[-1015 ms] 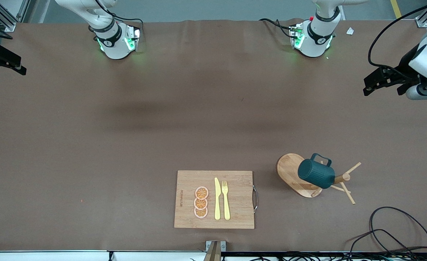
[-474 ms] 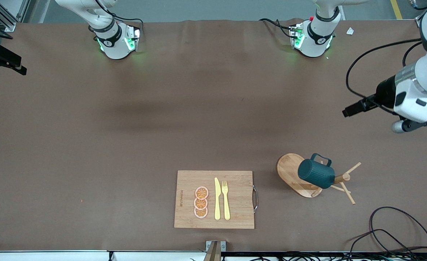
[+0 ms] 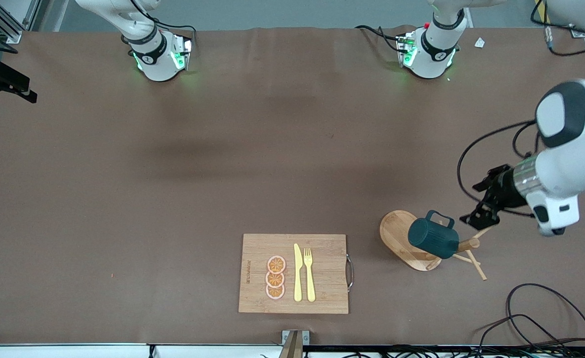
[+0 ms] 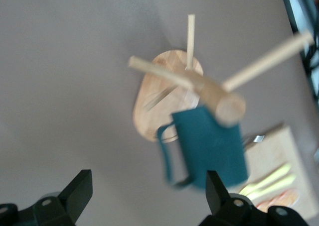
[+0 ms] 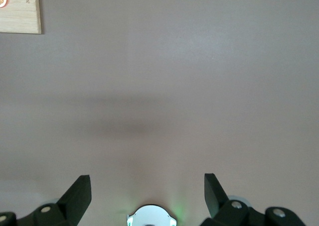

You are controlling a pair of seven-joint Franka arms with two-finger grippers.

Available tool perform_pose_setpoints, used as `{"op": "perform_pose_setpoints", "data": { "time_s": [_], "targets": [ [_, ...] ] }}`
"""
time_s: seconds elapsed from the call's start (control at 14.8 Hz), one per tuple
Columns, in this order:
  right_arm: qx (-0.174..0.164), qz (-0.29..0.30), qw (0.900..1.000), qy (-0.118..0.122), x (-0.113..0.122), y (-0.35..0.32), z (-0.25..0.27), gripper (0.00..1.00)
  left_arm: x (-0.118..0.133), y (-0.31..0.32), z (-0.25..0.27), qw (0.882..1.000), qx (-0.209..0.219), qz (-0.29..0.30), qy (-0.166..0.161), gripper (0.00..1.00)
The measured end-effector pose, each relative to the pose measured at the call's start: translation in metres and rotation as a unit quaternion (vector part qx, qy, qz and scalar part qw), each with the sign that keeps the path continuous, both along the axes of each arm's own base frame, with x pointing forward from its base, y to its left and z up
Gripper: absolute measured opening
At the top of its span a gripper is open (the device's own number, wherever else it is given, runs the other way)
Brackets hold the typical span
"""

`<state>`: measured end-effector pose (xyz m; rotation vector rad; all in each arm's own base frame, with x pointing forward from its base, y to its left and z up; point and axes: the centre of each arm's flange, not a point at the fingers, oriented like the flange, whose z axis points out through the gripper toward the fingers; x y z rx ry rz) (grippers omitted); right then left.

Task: Transfer cup from left to right arm and place
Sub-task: 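Close the left gripper around the teal mug body on the stand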

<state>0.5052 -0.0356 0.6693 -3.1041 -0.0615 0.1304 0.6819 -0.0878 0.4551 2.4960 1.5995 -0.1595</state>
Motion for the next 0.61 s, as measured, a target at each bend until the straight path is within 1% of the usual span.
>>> {"op": "perform_pose_setpoints", "data": {
  "time_s": [0.14,0.27,0.41,0.61],
  "targets": [
    [0.0,0.0,1.0,0.0,0.0,0.0,0.0,1.0,0.021,-0.004,-0.02,0.998,-0.01,0.056,0.005,1.0],
    [0.0,0.0,1.0,0.0,0.0,0.001,0.0,1.0,0.036,-0.005,-0.03,0.994,-0.043,0.101,0.004,1.0],
    [0.0,0.0,1.0,0.0,0.0,0.001,0.0,1.0,0.042,-0.004,-0.037,0.99,-0.066,0.124,0.01,1.0],
    [0.001,0.0,1.0,0.0,0.0,0.001,0.0,1.0,0.046,-0.004,-0.055,0.987,-0.071,0.145,0.022,1.0]
  ]
}}
